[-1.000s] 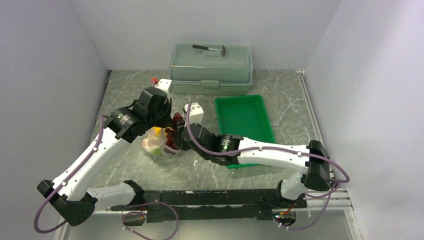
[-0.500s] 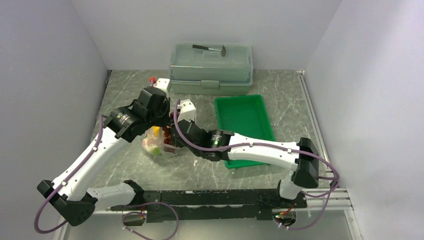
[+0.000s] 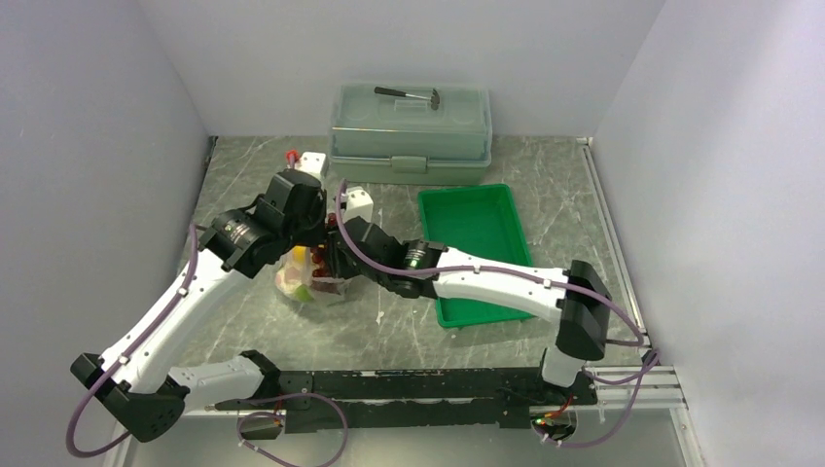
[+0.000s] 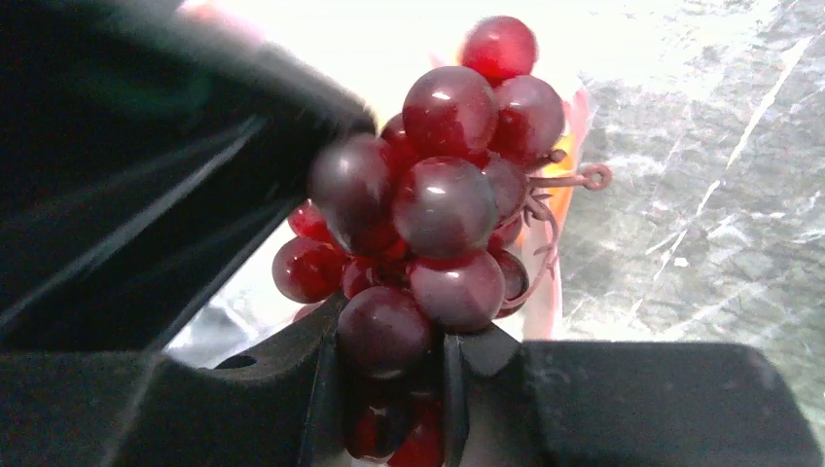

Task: Place the food in the zip-top bag and seal the zipper
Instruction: Place the fake fruit in the zipper food storage bag, then adjust the zipper food storage bag at the center of the board.

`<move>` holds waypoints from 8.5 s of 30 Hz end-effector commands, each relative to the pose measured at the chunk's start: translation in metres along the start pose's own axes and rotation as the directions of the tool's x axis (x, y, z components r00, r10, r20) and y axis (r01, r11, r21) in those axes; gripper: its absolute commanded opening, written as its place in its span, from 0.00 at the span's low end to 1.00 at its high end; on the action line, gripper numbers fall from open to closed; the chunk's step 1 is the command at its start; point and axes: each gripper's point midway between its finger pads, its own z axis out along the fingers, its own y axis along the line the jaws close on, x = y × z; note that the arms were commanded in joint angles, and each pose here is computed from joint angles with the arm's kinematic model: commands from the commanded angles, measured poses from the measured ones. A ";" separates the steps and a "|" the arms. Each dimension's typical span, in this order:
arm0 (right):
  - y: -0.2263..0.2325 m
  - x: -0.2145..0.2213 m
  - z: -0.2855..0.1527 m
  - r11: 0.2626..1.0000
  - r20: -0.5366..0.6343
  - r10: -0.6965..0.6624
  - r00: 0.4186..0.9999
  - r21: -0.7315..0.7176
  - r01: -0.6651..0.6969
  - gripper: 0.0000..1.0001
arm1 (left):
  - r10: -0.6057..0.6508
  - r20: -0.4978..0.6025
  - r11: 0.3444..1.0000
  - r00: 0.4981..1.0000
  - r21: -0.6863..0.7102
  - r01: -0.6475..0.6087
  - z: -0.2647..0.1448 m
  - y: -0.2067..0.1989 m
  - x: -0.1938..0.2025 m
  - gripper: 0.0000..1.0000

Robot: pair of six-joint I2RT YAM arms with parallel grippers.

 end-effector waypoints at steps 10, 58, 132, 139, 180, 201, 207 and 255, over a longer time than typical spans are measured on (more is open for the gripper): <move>0.008 -0.011 0.011 0.992 0.013 0.076 0.997 -0.104 -0.075 0.24 | -0.048 0.056 0.987 0.997 0.155 0.038 -0.019 -0.031 -0.019 0.00; -0.071 -0.032 -0.022 0.982 0.098 0.134 0.986 0.121 -0.145 0.52 | -0.034 0.078 0.995 0.996 0.096 0.026 -0.025 -0.015 -0.019 0.00; -0.038 -0.057 -0.111 0.989 0.201 0.140 0.970 0.029 -0.148 0.00 | 0.130 0.135 0.915 0.982 0.365 -0.171 -0.055 -0.066 -0.055 0.00; -0.051 -0.041 -0.101 0.986 0.190 0.103 0.976 0.112 -0.126 0.13 | 0.174 0.074 0.884 0.982 0.428 -0.189 -0.041 -0.076 -0.027 0.00; -0.042 -0.023 -0.210 0.626 0.428 -0.617 0.660 -0.242 0.742 0.66 | 0.281 0.102 0.712 0.954 0.645 -0.279 -0.096 -0.095 -0.011 0.00; -0.044 -0.021 -0.192 0.583 0.587 -0.589 0.555 -0.168 0.795 0.77 | 0.291 0.098 0.694 0.952 0.664 -0.280 -0.099 -0.095 -0.004 0.00; -0.029 -0.010 -0.185 0.538 0.609 -0.563 0.560 -0.245 0.807 0.75 | 0.289 0.107 0.688 0.951 0.668 -0.284 -0.103 -0.096 -0.006 0.00; -0.031 -0.017 -0.171 0.506 0.620 -0.552 0.558 -0.283 0.815 0.00 | 0.294 0.043 0.745 0.955 0.615 -0.257 -0.092 -0.083 0.006 0.35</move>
